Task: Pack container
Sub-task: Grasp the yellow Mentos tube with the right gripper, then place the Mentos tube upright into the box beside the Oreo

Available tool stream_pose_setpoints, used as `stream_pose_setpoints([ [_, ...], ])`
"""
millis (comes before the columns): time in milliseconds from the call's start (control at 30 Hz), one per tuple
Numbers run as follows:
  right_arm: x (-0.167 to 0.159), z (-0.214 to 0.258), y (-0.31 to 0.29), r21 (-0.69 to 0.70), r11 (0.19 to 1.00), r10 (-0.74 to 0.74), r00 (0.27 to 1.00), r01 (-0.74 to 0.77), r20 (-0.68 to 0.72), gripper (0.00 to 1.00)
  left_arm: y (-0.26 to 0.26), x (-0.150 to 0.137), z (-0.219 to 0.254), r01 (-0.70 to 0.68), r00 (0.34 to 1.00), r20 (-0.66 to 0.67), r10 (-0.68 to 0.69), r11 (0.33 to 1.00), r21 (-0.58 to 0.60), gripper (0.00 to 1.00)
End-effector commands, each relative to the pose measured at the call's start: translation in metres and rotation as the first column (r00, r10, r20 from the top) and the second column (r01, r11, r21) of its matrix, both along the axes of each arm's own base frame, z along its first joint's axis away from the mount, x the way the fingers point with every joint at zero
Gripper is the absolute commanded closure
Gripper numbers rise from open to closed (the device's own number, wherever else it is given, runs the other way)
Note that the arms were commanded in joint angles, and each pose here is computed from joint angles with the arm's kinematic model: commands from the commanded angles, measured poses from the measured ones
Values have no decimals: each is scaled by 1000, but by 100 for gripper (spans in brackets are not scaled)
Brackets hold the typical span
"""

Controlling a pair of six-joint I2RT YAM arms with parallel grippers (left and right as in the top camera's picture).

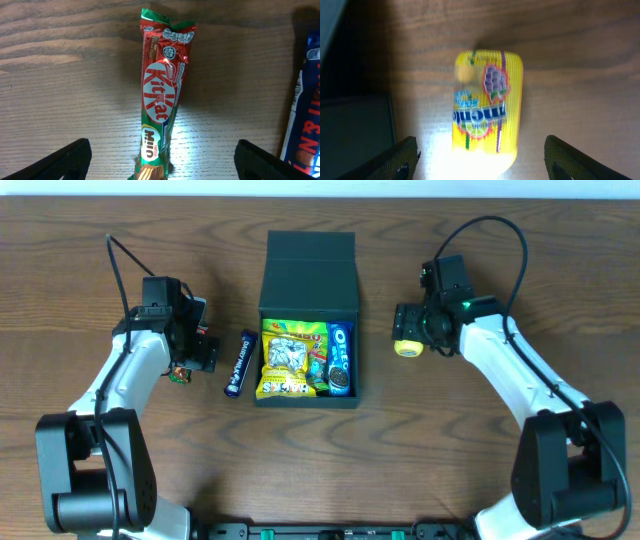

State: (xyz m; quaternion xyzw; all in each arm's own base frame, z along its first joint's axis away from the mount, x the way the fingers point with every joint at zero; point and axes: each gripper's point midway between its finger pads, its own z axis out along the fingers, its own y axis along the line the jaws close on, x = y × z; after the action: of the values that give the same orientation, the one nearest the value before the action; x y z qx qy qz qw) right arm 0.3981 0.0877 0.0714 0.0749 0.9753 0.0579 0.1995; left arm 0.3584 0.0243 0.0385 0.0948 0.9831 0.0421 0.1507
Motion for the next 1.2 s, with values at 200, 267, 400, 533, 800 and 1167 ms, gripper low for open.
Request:
stream_pose_setpoints([
  [200, 1, -54, -8, -40, 999, -38, 994, 34, -99, 21, 0, -2, -3, 12, 1000, -9, -12, 1000, 0, 7],
  [267, 0, -61, -10, -39, 998, -52, 992, 48, -114, 21, 0, -2, -3, 12, 1000, -9, -12, 1000, 0, 7],
  [400, 1, -66, -10, -36, 998, -56, 992, 52, -117, 36, 0, -2, -3, 12, 1000, -9, -12, 1000, 0, 7],
  [533, 3, -67, -10, -35, 998, -55, 992, 52, -112, 52, 0, -2, -3, 9, 1000, -9, -9, 1000, -2, 7],
  [800, 12, -37, 4, 25, 1000, -2, 996, 4, -92, 57, 0, -5, -4, 8, 1000, -19, -9, 1000, -2, 7],
  [1167, -11, 86, 72, 197, 967, 160, 987, -158, 11, 64, 0, -5, -4, -10, 1000, -19, 10, 1000, -8, 7],
])
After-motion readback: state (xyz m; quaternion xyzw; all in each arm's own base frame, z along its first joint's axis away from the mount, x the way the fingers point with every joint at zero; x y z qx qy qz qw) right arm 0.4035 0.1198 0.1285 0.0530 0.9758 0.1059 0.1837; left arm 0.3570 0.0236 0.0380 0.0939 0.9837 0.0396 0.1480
